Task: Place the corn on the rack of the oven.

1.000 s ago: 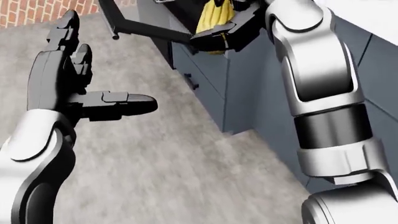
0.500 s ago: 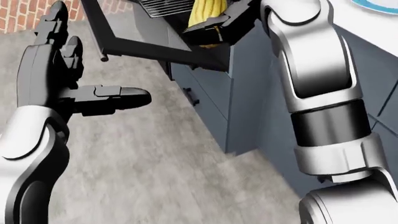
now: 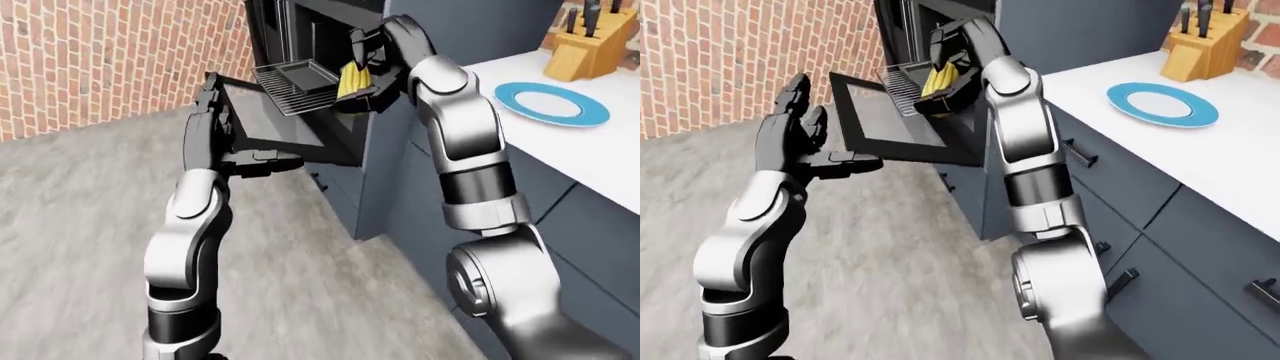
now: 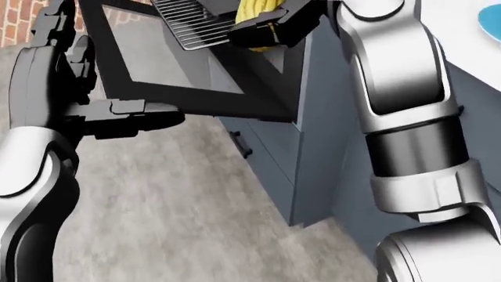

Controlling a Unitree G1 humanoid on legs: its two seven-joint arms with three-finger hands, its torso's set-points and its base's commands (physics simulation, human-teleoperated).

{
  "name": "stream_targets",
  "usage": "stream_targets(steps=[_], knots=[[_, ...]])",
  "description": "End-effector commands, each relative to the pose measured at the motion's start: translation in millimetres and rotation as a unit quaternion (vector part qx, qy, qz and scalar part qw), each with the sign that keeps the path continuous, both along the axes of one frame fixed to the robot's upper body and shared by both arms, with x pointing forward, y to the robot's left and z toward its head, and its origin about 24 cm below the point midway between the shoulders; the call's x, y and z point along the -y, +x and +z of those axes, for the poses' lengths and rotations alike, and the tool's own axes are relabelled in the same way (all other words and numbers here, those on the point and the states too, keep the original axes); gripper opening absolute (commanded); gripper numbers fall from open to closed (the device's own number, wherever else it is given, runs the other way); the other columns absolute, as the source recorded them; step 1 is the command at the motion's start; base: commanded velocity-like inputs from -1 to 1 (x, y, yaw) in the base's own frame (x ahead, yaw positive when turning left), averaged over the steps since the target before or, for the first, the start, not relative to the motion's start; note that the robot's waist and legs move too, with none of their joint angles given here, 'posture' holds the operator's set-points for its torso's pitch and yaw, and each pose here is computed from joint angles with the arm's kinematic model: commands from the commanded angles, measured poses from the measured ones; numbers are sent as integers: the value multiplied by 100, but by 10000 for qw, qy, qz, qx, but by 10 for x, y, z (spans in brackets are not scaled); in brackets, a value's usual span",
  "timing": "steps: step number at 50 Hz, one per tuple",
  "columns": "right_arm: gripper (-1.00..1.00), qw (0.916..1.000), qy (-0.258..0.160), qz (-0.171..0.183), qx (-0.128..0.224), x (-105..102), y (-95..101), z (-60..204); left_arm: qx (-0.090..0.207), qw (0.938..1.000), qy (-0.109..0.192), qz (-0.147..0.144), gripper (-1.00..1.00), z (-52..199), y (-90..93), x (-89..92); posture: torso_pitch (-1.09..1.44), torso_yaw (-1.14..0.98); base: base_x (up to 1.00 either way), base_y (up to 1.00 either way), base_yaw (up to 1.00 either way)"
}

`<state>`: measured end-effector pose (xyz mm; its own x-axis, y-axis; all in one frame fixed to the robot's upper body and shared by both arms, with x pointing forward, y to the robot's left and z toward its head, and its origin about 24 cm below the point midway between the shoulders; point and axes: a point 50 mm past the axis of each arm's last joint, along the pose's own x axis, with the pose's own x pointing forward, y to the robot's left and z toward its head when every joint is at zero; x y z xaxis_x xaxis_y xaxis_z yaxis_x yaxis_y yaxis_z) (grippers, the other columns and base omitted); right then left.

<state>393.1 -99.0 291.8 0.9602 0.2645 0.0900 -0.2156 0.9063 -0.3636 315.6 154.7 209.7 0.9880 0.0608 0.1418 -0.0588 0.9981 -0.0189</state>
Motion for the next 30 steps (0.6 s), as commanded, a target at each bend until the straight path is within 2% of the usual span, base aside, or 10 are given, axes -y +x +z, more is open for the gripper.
stream_targets(steps=[1,30], knots=[[-100,9993,35,-7,375,10,-44,176,331,9994,-7,-43,100,145,-25,14,0,0,0,0,0],[-100,9992,76,-1,388,-10,-52,191,362,9993,21,-40,100,157,-37,15,0,0,4,1,0]])
